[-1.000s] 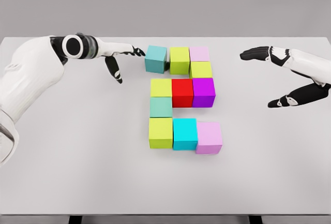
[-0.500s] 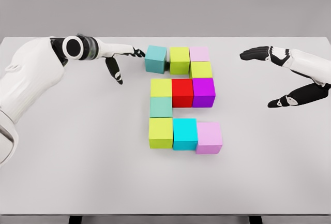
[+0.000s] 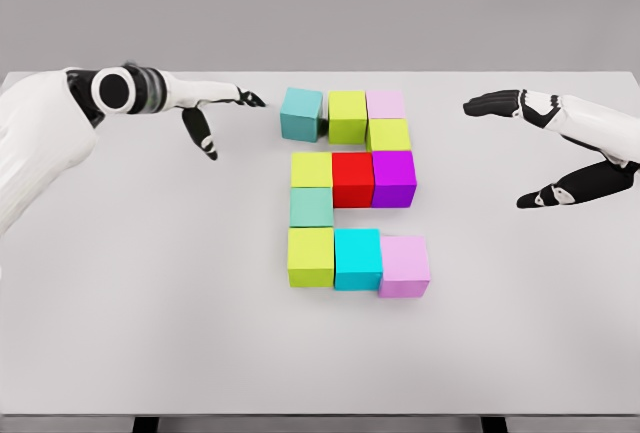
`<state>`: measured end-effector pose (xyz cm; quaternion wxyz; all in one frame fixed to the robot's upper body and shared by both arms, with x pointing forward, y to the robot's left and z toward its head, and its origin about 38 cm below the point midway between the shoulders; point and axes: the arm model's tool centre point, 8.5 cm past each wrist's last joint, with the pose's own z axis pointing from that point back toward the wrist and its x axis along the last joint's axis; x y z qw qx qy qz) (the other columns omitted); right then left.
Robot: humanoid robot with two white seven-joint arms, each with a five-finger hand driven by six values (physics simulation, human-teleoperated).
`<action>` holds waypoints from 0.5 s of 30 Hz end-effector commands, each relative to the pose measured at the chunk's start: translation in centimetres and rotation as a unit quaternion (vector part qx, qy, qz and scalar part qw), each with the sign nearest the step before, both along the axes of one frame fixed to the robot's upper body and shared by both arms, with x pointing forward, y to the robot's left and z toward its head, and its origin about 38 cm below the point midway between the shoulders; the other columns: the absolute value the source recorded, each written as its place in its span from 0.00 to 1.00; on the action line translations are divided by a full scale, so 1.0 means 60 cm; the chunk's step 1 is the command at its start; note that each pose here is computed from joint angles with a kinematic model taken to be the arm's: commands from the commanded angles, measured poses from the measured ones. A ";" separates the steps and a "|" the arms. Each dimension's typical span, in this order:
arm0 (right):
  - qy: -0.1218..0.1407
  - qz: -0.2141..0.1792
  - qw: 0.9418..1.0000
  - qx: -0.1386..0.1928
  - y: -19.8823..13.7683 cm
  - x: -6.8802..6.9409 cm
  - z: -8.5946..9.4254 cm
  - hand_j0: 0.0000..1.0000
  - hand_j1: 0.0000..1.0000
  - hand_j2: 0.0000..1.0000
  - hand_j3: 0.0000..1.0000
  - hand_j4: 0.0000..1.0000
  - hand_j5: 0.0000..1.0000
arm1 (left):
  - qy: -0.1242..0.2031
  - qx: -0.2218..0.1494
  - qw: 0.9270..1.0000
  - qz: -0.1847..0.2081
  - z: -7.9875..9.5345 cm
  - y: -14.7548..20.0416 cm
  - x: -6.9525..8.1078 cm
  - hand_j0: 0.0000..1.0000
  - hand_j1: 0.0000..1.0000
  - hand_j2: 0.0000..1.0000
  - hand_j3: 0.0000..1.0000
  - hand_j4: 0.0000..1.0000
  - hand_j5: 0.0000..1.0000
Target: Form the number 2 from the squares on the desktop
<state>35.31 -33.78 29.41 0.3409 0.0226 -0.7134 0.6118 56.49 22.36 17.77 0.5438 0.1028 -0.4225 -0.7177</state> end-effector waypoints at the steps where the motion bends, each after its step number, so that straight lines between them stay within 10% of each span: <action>1: 0.002 0.000 1.000 0.004 0.000 0.000 0.001 1.00 1.00 1.00 1.00 1.00 1.00 | -0.001 0.003 1.000 -0.006 0.002 0.001 -0.004 1.00 1.00 1.00 1.00 1.00 1.00; 15: 0.006 0.005 1.000 0.010 0.008 0.000 -0.005 1.00 1.00 1.00 1.00 1.00 1.00 | 0.001 0.012 0.999 -0.030 -0.006 -0.011 -0.019 1.00 1.00 1.00 1.00 1.00 1.00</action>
